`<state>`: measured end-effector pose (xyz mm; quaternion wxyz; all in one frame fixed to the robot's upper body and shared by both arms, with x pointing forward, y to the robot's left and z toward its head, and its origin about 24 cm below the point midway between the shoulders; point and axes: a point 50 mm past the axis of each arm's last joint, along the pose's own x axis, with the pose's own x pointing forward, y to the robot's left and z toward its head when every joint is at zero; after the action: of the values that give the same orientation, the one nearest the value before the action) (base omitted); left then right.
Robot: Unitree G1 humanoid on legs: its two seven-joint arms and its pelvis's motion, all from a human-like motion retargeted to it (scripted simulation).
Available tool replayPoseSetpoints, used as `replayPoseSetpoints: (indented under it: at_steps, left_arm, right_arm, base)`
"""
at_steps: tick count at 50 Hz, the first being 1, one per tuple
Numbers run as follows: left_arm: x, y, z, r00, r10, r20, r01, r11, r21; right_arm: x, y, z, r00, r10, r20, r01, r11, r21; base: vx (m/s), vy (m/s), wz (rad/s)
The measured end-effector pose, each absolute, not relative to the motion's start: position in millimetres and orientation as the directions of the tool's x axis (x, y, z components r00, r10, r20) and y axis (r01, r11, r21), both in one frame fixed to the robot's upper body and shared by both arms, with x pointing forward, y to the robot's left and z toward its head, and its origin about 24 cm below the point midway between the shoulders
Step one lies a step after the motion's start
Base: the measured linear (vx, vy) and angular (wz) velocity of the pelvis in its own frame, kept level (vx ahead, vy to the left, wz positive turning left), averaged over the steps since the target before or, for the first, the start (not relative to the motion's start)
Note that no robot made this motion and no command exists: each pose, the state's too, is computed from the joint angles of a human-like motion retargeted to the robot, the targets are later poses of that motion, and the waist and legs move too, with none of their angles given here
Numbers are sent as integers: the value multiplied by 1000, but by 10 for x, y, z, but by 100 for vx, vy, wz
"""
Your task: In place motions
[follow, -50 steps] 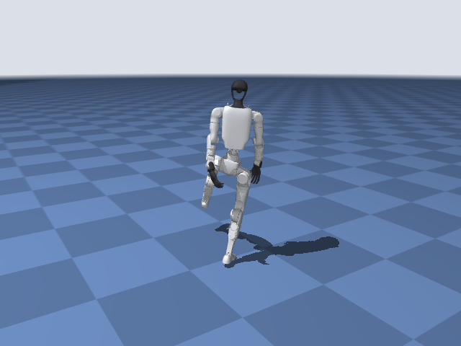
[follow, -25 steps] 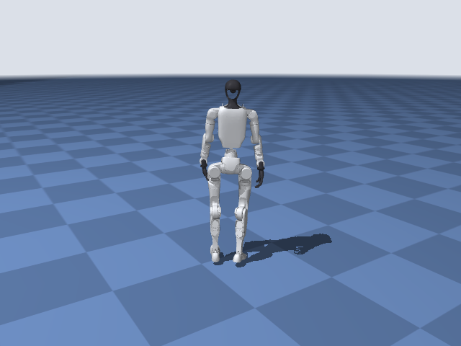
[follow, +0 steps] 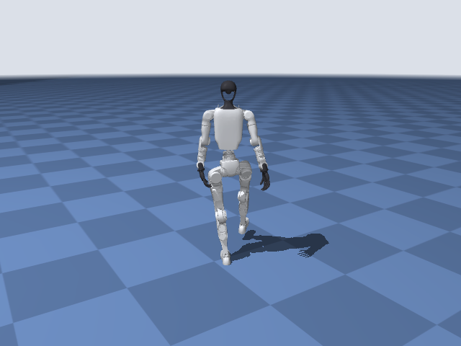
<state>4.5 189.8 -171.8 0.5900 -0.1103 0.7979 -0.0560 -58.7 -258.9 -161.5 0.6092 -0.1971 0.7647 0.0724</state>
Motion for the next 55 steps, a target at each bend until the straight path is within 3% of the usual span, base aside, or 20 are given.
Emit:
replayPoseSetpoints:
  at_steps: [5, 9, 13, 17, 25, 32, 38, 43, 49, 55]
  left_arm:
    - [744, 2107, -1668, -20, -151, -988, -4, 988, -151]
    - [937, 2182, -1623, 35, -106, -994, 36, 994, -105]
    - [833, 2017, -1673, -6, -138, -990, 46, 989, -138]
    - [557, 1802, -1735, -77, -232, -970, 21, 972, -235]
    - [-460, 1588, -1688, -403, -344, -848, -137, 939, -316]
    - [-1073, 1716, -1508, -530, -372, -762, -329, 918, -220]
    - [-1158, 1713, -1490, -482, -396, -782, -483, 864, -140]
    - [-866, 1773, -1594, -375, -377, -847, -500, 851, -158]
    - [-126, 1945, -1745, -171, -205, -964, -388, 913, -125]
    - [467, 2166, -1723, -38, -3, -999, -197, 980, 5]
  right_arm:
    - [-999, -2386, -1542, -358, -68, -931, -45, 997, -55]
    - [-1397, -2200, -1445, -491, -7, -871, 109, 992, -69]
    - [-1631, -2026, -1380, -549, 49, -835, 147, 988, -39]
    - [-1478, -2070, -1437, -510, 51, -859, 61, 998, 23]
    - [-647, -2500, -1607, -280, -106, -954, -153, 986, -65]
    - [568, -2715, -1579, 130, -111, -985, -282, 949, -144]
    - [1707, -2652, -1218, 485, -58, -872, -460, 832, -311]
    - [2161, -2483, -975, 619, 13, -786, -559, 709, -429]
    - [2271, -2629, -848, 672, -48, -739, -561, 620, -549]
    - [1781, -3193, -968, 534, -259, -805, -476, 695, -539]
  base:
    - [-32, 20, 97]
    - [-7, 4, 73]
    - [3, -4, 30]
    - [0, 0, 0]
    - [13, -8, -20]
    - [17, -16, -60]
    - [15, -23, -84]
    - [22, -31, -20]
    - [3, -23, -16]
    - [-10, -10, 76]
